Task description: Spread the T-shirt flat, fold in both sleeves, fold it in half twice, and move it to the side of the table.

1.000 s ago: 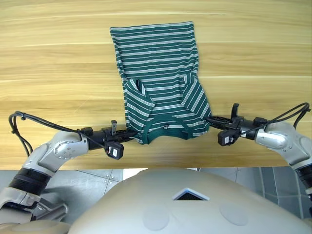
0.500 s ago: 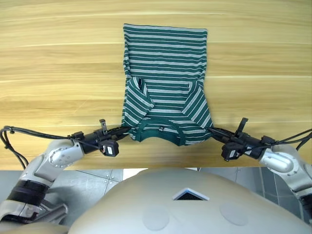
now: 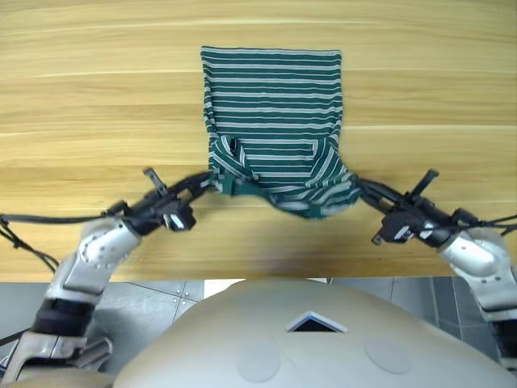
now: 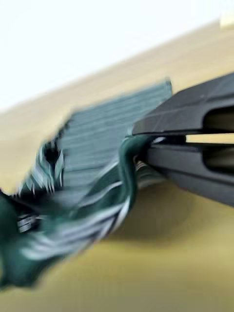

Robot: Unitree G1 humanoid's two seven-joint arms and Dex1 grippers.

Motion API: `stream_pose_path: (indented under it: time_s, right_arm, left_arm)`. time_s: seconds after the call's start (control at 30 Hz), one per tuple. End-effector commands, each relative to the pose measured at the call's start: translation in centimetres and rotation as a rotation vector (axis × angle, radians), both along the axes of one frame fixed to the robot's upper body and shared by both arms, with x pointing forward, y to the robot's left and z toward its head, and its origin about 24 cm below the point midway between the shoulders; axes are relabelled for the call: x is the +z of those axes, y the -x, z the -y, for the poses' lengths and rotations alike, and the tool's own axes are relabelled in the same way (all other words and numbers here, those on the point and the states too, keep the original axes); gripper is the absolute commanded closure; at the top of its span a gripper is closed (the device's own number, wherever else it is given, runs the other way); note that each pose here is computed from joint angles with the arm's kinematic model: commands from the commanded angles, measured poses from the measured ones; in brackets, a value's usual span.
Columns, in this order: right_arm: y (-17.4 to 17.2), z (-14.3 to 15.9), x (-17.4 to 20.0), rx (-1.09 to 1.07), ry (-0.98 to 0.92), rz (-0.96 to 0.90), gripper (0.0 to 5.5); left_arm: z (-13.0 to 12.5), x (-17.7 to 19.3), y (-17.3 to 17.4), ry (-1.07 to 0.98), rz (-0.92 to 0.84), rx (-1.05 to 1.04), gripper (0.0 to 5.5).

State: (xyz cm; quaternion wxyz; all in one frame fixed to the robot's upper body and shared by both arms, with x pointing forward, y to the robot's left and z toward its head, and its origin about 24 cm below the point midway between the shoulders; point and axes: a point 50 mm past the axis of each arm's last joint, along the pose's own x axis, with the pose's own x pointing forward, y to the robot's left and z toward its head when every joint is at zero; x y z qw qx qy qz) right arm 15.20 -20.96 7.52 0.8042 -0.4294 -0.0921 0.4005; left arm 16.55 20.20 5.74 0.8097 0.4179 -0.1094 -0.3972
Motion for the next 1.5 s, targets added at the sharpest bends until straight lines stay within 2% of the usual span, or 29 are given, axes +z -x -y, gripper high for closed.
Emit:
stream_pose_path:
  time_s: [0.03, 0.23, 0.5, 0.73, 0.97, 1.03, 1.07, 1.27, 1.5]
  right_arm:
    - [-4.6, -0.7, 0.6, -0.109, -0.049, 0.153, 5.5]
    - [-11.5, -2.1, 0.6, -0.228, -0.071, 0.27, 5.5]
    - [-18.3, -4.6, -0.9, -0.324, -0.018, 0.278, 5.5]
    - [-20.4, -6.0, -2.0, -0.369, 0.006, 0.25, 5.5]
    - [-21.0, -5.9, -2.3, -0.425, 0.024, 0.232, 5.5]
    - [-21.2, -6.4, -2.3, -0.427, 0.024, 0.226, 5.11]
    - [-21.3, -6.5, -2.3, -0.43, 0.023, 0.221, 4.99]
    - [-22.1, -7.0, -2.0, -0.497, 0.035, 0.194, 4.0]
    - [-22.7, -9.6, -1.4, -0.505, -0.008, 0.174, 2.75]
  left_arm:
    - [0.9, 0.4, -4.3, 0.017, 0.102, 0.097, 5.45]
    - [1.4, 0.7, -10.1, 0.012, 0.181, 0.218, 5.45]
    - [3.5, 0.3, -16.1, -0.019, 0.193, 0.238, 5.45]
    - [4.0, 0.2, -18.7, -0.052, 0.177, 0.301, 5.45]
    - [3.5, -0.2, -19.7, -0.083, 0.142, 0.389, 5.45]
    - [3.5, -0.6, -19.7, -0.093, 0.114, 0.396, 5.45]
    - [3.6, -0.7, -19.7, -0.099, 0.1, 0.398, 5.17]
    - [3.2, -1.2, -20.0, -0.095, 0.029, 0.487, 4.28]
    - [3.7, 0.1, -21.2, -0.066, 0.03, 0.554, 3.16]
